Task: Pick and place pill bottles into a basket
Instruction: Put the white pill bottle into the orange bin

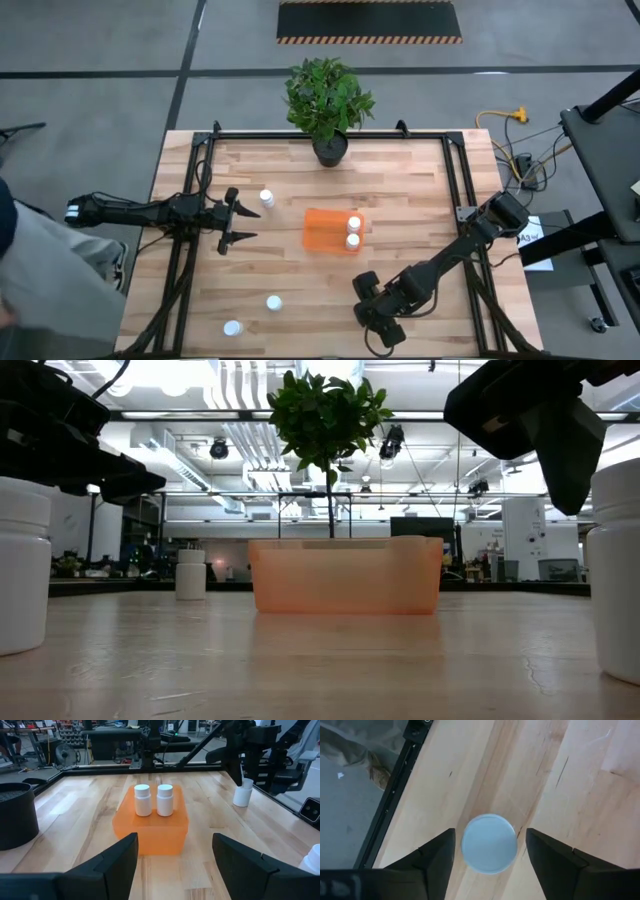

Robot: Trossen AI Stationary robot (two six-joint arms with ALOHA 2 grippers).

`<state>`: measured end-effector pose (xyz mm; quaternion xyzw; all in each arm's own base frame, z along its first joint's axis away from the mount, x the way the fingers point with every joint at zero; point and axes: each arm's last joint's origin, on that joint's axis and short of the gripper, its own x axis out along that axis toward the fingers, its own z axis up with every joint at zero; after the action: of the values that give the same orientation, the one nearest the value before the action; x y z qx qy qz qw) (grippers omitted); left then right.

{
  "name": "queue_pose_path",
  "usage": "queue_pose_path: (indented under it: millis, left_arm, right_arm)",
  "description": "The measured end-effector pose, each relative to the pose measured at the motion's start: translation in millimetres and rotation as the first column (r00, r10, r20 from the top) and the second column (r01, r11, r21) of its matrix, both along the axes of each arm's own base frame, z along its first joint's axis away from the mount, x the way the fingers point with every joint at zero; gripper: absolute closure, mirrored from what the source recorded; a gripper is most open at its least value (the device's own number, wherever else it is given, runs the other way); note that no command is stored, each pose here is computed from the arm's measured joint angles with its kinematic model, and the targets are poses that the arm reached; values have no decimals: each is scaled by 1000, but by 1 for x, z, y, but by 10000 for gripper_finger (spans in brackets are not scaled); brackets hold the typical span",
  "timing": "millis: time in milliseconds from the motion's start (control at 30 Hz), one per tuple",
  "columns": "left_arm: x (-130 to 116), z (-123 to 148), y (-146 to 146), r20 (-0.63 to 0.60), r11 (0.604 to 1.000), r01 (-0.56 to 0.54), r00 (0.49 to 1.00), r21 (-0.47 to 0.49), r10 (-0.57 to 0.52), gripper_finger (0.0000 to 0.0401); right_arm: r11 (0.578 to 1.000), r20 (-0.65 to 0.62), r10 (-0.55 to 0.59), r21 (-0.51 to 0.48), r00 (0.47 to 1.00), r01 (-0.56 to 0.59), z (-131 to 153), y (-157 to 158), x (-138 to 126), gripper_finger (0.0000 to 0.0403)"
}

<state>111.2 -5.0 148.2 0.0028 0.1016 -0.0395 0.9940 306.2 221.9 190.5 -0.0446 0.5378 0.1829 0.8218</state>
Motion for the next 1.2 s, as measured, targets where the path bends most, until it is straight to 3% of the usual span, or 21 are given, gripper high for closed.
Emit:
queue_pose_path:
  millis: [467, 833, 1200]
  left_arm:
    - [0, 0, 0, 0, 1000, 0, 1000, 0, 0, 163]
    - [0, 0, 0, 0, 1000, 0, 1000, 0, 0, 163]
    - [0, 0, 0, 0, 1000, 1, 1000, 0, -1, 163]
  right_arm:
    - [1000, 0, -4, 1, 1000, 4, 0, -1, 1, 262]
    - [999, -4, -33, 6, 999, 33, 3, -12, 10, 257]
    - [999, -4, -39, -9, 999, 39, 30, -41, 33, 256]
